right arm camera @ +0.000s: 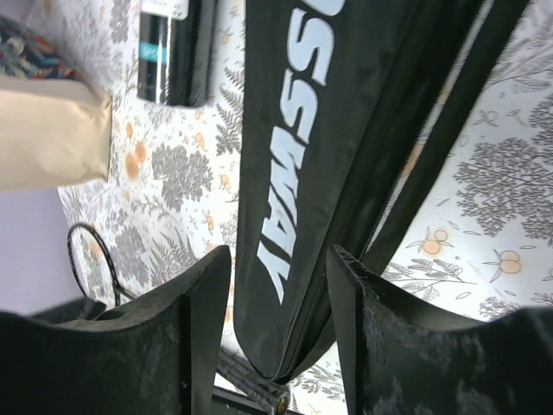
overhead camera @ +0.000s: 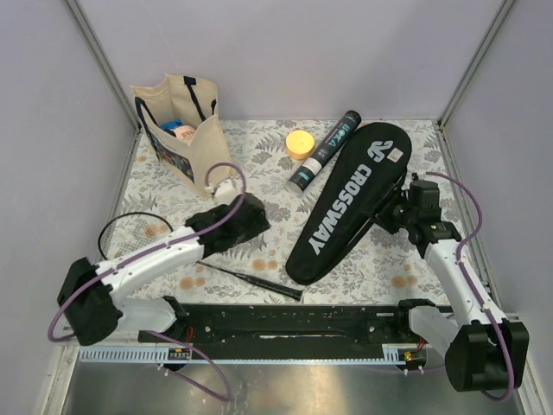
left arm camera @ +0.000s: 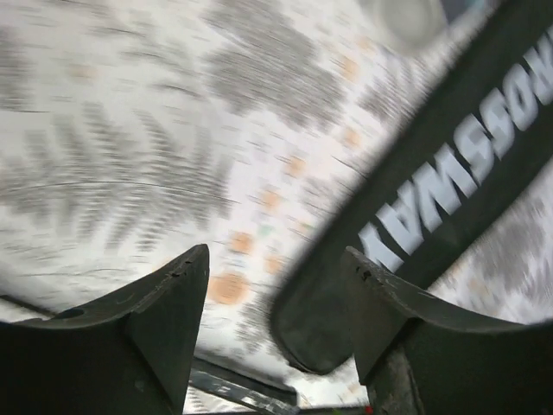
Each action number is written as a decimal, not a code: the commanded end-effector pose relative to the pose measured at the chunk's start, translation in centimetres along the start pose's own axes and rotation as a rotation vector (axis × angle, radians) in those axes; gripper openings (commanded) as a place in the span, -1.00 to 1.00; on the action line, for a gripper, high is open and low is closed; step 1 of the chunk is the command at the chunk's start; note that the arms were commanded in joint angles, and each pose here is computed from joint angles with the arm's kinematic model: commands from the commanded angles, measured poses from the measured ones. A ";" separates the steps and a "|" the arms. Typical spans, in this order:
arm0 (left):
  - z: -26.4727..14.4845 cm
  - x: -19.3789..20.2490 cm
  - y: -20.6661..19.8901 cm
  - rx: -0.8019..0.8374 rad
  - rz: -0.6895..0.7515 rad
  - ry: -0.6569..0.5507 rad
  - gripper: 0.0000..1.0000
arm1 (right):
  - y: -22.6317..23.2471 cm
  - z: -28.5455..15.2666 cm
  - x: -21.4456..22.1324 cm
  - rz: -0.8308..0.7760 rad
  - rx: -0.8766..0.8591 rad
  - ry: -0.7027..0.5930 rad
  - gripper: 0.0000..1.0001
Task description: Pack up the badminton gear
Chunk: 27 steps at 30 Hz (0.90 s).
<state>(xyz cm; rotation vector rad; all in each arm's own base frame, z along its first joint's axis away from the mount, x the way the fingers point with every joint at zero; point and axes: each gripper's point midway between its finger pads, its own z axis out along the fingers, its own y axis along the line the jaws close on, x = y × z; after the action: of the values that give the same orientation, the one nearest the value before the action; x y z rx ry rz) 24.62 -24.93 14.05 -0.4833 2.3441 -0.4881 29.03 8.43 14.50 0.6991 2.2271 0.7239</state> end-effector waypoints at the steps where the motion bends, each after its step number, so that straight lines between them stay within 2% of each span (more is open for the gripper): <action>1: -1.3 -2.3 9.6 -0.258 -0.124 -0.084 0.31 | 2.5 -1.0 0.2 -0.104 -0.072 -0.007 0.12; 7: -2.1 -2.6 16.1 -0.408 -0.317 -0.120 0.33 | 4.8 -0.7 2.7 -0.147 -0.163 0.061 0.11; 13: -2.3 -2.6 21.4 -0.600 -0.423 -0.126 0.41 | 10.4 -0.8 8.1 -0.377 -0.346 0.198 0.11; 18: -2.6 -4.8 24.1 -0.667 -0.529 -0.167 0.41 | 14.6 0.6 14.8 -0.560 -0.420 0.310 0.12; 22: -2.9 -5.2 25.9 -0.701 -0.622 -0.170 0.41 | 16.6 2.2 22.3 -0.727 -0.466 0.430 0.14; 27: -3.3 -5.3 27.1 -0.717 -0.673 -0.175 0.47 | 17.1 3.7 28.9 -0.965 -0.469 0.503 0.15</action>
<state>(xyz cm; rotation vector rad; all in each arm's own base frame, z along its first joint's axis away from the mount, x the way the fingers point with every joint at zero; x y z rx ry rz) 20.82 1.30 6.75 -1.5817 2.0838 0.1633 18.86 36.68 10.82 -0.6183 2.4334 0.9635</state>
